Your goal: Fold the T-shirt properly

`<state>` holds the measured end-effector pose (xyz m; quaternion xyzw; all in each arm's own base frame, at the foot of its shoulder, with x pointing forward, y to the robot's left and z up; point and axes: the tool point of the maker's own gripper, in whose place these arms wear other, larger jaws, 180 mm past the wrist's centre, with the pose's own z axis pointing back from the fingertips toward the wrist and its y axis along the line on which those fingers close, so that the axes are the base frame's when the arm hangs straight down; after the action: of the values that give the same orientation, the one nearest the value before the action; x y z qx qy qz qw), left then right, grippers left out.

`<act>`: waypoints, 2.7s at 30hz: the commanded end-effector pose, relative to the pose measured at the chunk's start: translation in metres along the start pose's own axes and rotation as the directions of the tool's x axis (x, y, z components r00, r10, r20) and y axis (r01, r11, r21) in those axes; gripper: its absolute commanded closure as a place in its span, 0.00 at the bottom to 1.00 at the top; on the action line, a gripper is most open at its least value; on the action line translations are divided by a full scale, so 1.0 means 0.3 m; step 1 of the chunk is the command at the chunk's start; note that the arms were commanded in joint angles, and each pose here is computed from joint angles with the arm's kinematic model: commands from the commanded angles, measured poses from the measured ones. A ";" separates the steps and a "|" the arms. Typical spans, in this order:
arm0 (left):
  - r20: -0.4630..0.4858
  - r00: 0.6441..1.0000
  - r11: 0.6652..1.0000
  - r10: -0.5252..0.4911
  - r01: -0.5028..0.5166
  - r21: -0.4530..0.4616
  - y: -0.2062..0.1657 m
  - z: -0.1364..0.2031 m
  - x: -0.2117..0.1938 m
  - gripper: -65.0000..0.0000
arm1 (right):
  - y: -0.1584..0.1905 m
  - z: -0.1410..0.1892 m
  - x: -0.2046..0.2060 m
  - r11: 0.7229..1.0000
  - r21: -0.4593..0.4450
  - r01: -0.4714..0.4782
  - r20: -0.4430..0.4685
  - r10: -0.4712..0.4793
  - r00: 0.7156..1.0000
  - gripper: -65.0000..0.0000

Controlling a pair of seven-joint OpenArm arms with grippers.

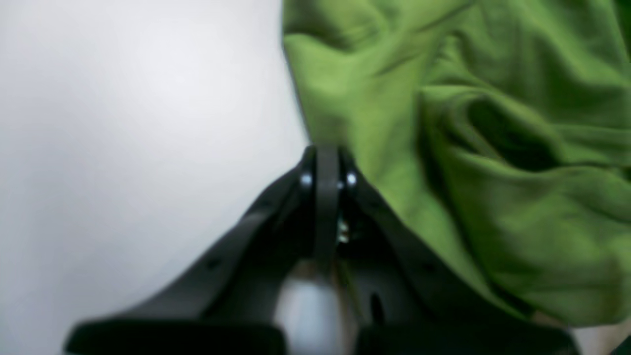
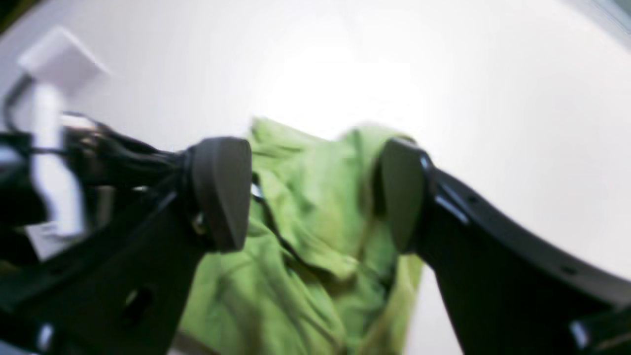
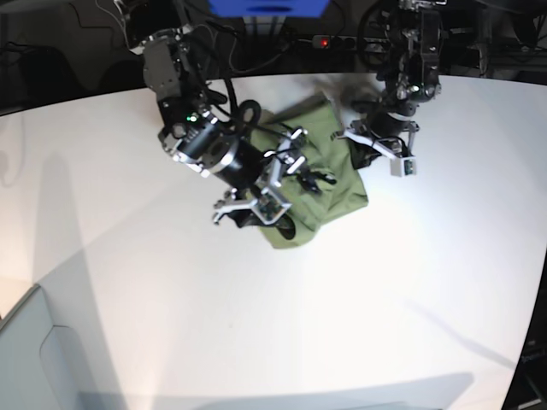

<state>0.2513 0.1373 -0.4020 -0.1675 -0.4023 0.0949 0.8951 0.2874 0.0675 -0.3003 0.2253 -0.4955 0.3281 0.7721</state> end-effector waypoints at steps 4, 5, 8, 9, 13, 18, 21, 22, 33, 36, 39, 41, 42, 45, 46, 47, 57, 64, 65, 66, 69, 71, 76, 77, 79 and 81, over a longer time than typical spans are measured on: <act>0.053 0.998 1.000 -0.015 0.016 -0.025 -0.028 0.022 0.051 1.00 | -0.072 0.002 -0.013 0.997 -0.049 0.054 0.015 -0.054 0.998 0.39; 0.056 0.998 0.999 -0.016 0.018 -0.026 -0.031 0.025 0.052 1.00 | -0.077 0.001 -0.026 0.997 -0.052 0.059 0.006 -0.059 0.998 0.40; 0.055 0.998 0.999 -0.018 0.020 -0.027 -0.034 0.044 0.045 1.00 | -0.072 -0.014 -0.073 0.996 -0.044 0.076 -0.030 -0.077 0.997 0.57; 0.066 0.998 1.000 -0.018 0.020 -0.021 -0.028 0.051 0.056 1.00 | -0.071 -0.020 -0.089 0.996 -0.042 0.082 -0.042 -0.083 0.996 0.65; 0.096 0.995 1.000 -0.016 0.014 0.024 0.024 0.103 0.081 1.00 | -0.066 -0.033 -0.126 0.995 -0.036 0.097 -0.071 -0.100 0.993 0.91; 0.147 0.989 0.996 -0.024 0.011 0.090 0.102 0.168 0.134 1.00 | -0.072 -0.045 -0.158 0.994 -0.036 0.104 -0.097 -0.107 0.989 1.00; 0.164 0.986 0.990 -0.023 -0.001 0.140 0.163 0.199 0.150 1.00 | -0.116 -0.025 -0.169 0.990 -0.075 0.122 -0.095 -0.129 0.987 1.00; 0.171 0.985 0.988 -0.022 -0.004 0.155 0.181 0.207 0.157 1.00 | -0.126 -0.019 -0.171 0.988 -0.084 0.127 -0.093 -0.135 0.986 1.00; 0.195 0.981 0.980 -0.021 -0.018 0.199 0.236 0.232 0.184 1.00 | -0.132 -0.043 -0.255 0.981 -0.090 0.175 -0.148 -0.187 0.971 1.00; 0.196 0.981 0.980 -0.018 -0.021 0.198 0.235 0.231 0.182 1.00 | -0.109 -0.086 -0.238 0.980 -0.065 0.189 -0.145 -0.196 0.970 1.00; 0.196 0.980 0.980 -0.013 -0.027 0.197 0.231 0.231 0.178 1.00 | -0.070 -0.121 -0.191 0.987 -0.019 0.157 -0.131 -0.158 0.979 1.00; 0.196 0.980 0.980 -0.013 -0.027 0.197 0.231 0.231 0.178 1.00 | -0.014 -0.149 -0.140 0.992 0.033 0.123 -0.111 -0.119 0.987 1.00; 0.196 0.980 0.980 -0.013 -0.027 0.197 0.231 0.231 0.178 1.00 | 0.011 -0.165 -0.111 0.992 0.054 0.113 -0.096 -0.107 0.990 1.00; 0.195 0.981 0.981 -0.013 -0.025 0.192 0.226 0.229 0.177 1.00 | 0.089 -0.198 -0.044 0.990 0.117 0.079 -0.064 -0.072 0.995 1.00; 0.197 0.980 0.981 -0.014 -0.025 0.192 0.225 0.229 0.179 1.00 | 0.117 -0.208 -0.021 0.988 0.139 0.066 -0.053 -0.059 0.997 1.00; 0.197 0.980 0.981 -0.014 -0.025 0.192 0.225 0.229 0.179 1.00 | 0.151 -0.216 -0.005 0.985 0.163 0.054 -0.044 -0.048 0.998 1.00; 0.190 0.982 0.973 -0.016 -0.029 0.229 0.269 0.258 0.169 1.00 | 0.210 -0.181 0.066 0.979 0.202 -0.012 0.051 0.002 0.999 1.00; 0.229 0.973 0.970 -0.024 -0.033 0.241 0.275 0.282 0.211 0.94 | 0.001 -0.089 -0.026 0.998 0.058 -0.019 -0.021 0.021 1.000 1.00; 0.235 0.972 0.970 -0.026 -0.032 0.241 0.271 0.285 0.218 0.87 | -0.027 -0.064 -0.025 0.999 0.030 -0.019 -0.026 0.020 0.999 1.00; 0.241 0.970 0.971 -0.030 -0.029 0.238 0.264 0.287 0.226 0.80 | -0.041 -0.041 -0.030 1.000 0.012 -0.016 -0.033 0.017 0.999 1.00; 0.252 0.967 0.973 -0.033 -0.026 0.228 0.249 0.289 0.238 0.60 | -0.068 0.018 -0.044 0.999 -0.028 -0.017 -0.047 0.015 0.999 0.94; 0.258 0.966 0.973 -0.025 -0.036 0.227 0.247 0.288 0.238 0.48 | -0.055 0.035 -0.055 1.000 -0.029 -0.008 -0.048 0.007 0.999 0.88; 0.260 0.965 0.974 -0.026 -0.034 0.223 0.242 0.287 0.242 0.41 | -0.013 0.045 -0.099 1.000 -0.011 0.020 -0.072 -0.020 0.997 0.77; 0.262 0.965 0.974 -0.027 -0.034 0.223 0.241 0.286 0.244 0.41 | -0.005 0.045 -0.107 1.000 -0.008 0.028 -0.076 -0.028 0.997 0.76; 0.268 0.963 0.975 -0.028 -0.034 0.220 0.239 0.284 0.253 0.41 | 0.007 0.048 -0.117 0.999 -0.004 0.036 -0.082 -0.036 0.996 0.73; 0.264 0.964 0.974 -0.024 -0.036 0.222 0.243 0.281 0.248 0.41 | 0.029 0.045 -0.116 0.999 0.012 0.035 -0.081 -0.034 0.996 0.68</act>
<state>0.2294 0.2454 -0.3363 -0.0514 -0.4870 0.1688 0.8554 0.2557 0.0487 -0.3436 0.2137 -0.4306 0.3322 0.8116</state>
